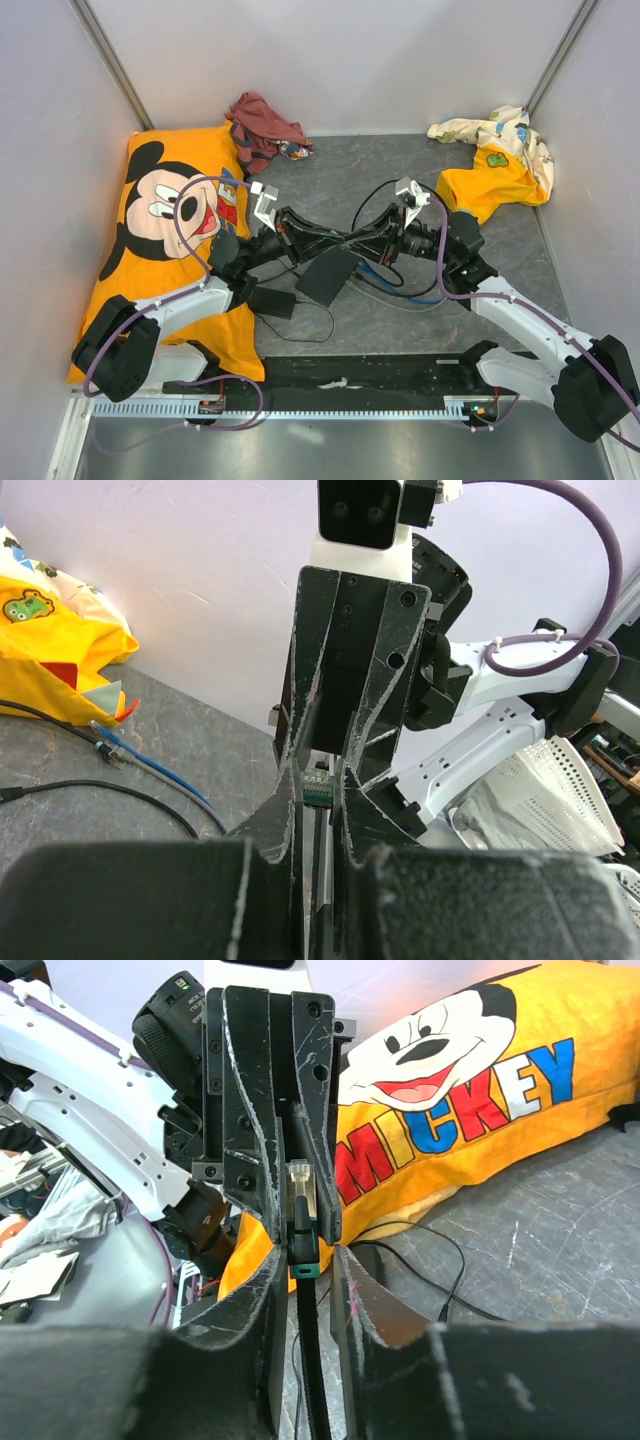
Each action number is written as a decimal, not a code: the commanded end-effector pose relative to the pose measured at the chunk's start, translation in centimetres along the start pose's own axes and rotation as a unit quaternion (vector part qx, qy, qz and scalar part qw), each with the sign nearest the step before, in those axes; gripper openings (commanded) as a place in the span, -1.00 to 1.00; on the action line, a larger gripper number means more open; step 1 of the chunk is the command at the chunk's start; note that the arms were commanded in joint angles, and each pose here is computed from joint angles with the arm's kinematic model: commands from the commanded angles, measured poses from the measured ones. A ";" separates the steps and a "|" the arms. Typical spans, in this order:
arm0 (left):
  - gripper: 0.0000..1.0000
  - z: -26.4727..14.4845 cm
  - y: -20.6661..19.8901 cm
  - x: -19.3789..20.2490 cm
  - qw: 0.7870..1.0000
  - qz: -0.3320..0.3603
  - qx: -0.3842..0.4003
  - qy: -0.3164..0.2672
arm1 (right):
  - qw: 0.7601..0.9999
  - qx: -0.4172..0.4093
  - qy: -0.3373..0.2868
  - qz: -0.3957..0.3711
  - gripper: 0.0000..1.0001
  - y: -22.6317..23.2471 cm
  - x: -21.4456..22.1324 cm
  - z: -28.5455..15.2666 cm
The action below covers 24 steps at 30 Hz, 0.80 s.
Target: Insert the plug into the switch port
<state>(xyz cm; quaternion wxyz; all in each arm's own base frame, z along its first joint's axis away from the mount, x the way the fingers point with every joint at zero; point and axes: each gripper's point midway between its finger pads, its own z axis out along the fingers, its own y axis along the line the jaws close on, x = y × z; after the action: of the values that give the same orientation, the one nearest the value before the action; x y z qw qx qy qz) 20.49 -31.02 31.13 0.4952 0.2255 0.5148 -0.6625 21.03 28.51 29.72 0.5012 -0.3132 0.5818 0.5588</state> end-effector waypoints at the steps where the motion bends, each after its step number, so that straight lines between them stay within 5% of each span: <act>1: -0.97 0.2 -2.1 -0.9 0.999 0.013 0.043 -0.014 | 1.000 -0.019 -0.011 -0.012 -0.45 0.5 -0.4 0.2; 5: -0.97 0.2 -2.3 -0.7 0.999 0.013 0.048 -0.010 | 0.999 -0.024 -0.016 -0.016 -0.78 0.7 -0.7 0.1; 6: -0.97 0.2 -2.2 -0.7 0.999 0.014 0.046 -0.009 | 0.999 -0.025 -0.016 -0.016 -0.99 0.8 -0.7 0.1; 8: -0.86 0.0 -1.7 -0.2 0.999 0.009 0.035 -0.003 | 0.999 -0.024 -0.014 -0.028 -1.00 0.7 -0.6 0.0; 13: 0.04 -0.8 0.2 0.3 0.998 0.039 -0.031 0.025 | 0.998 0.031 0.031 -0.046 -1.00 -1.3 1.5 -0.8; 15: 0.21 -1.8 2.6 1.1 0.992 0.057 -0.100 0.054 | 0.995 0.061 0.050 -0.066 -1.00 -2.4 2.6 -1.4; 24: 0.53 -6.9 8.3 1.8 0.939 0.097 -0.312 0.110 | 0.955 0.219 0.172 -0.098 -1.00 -5.9 12.6 -4.2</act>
<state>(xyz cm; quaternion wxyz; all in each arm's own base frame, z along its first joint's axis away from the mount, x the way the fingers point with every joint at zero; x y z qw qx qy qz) 23.26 -27.41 27.95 0.5508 0.1902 0.6413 -0.4992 21.27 26.86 20.84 0.5078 -0.3324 0.6797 0.4119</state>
